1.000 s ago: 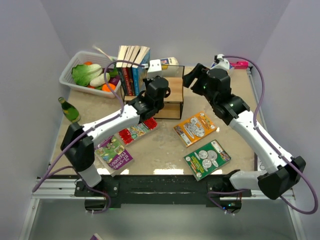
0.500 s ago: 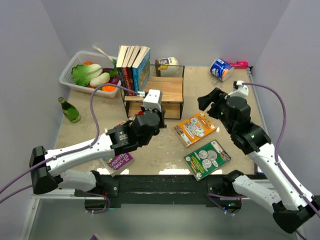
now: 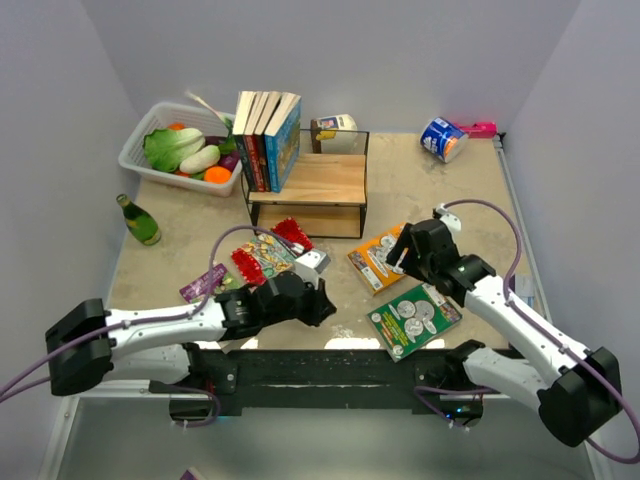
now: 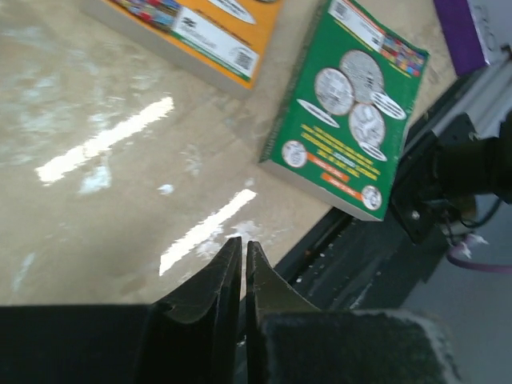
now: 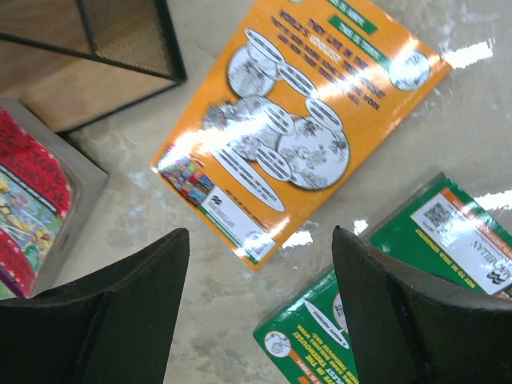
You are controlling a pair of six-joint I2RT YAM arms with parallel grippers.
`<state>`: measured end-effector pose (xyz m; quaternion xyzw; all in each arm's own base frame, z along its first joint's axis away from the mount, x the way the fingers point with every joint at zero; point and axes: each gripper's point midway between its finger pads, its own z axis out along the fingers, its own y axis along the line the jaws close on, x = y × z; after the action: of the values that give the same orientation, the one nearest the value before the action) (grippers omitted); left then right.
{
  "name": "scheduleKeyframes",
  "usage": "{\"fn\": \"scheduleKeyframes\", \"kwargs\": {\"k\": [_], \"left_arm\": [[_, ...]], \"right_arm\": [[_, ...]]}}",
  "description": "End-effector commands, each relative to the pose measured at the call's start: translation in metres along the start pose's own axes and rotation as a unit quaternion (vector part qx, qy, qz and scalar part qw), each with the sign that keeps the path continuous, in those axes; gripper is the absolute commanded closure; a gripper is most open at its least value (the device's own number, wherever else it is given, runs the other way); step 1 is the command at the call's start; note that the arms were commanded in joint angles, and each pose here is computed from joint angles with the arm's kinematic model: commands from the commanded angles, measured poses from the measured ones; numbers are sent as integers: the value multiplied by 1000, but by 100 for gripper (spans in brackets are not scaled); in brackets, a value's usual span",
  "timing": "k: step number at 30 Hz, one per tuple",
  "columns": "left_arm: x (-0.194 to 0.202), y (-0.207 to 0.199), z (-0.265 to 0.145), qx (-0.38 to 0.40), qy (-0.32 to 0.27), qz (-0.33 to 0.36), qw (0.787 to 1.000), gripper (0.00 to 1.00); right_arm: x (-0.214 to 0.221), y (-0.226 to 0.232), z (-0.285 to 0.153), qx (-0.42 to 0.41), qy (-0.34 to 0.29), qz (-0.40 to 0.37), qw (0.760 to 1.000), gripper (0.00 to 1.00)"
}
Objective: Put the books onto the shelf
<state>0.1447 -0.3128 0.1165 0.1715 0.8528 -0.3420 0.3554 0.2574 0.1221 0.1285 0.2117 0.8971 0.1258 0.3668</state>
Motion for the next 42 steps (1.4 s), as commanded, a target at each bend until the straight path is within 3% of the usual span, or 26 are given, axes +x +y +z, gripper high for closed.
{"fn": "scheduleKeyframes", "kwargs": {"k": [1,3,9,12,16,20,21,27,28,31,33,35,42], "left_arm": [[8,-59,13,146,38,13,988,86],[13,-69,16,182,44,14,982,83],[10,-71,25,190,27,-11,981,79],[15,-66,38,174,35,-24,984,78],[18,-56,40,154,31,-50,986,80],[4,-47,20,137,-12,-51,989,81],[-4,-42,17,122,-31,-51,991,81],[-44,-13,-14,36,-111,-51,992,82],[-44,-9,-17,25,-111,-49,992,82],[-47,0,-22,0,-114,-49,992,83],[-46,2,-21,-7,-111,-50,993,83],[-44,2,-21,-6,-106,-50,993,83],[-35,3,-20,-4,-89,-40,995,83]], "right_arm": [[32,-19,4,7,36,36,999,26],[32,-17,0,-11,32,51,998,26],[66,-26,-2,-19,89,58,994,27],[57,-45,-7,11,47,81,996,29],[14,-42,-19,11,-43,117,992,34],[-23,-34,-16,45,-94,80,991,49],[-40,-32,-20,65,-114,73,989,60],[-69,-48,-6,164,-112,40,979,95],[-68,-56,0,183,-103,38,977,100],[-69,-84,8,237,-79,38,967,100],[-52,-111,20,285,-22,37,958,100],[-33,-120,29,296,26,33,954,100],[14,-131,38,292,105,24,950,100]]}}
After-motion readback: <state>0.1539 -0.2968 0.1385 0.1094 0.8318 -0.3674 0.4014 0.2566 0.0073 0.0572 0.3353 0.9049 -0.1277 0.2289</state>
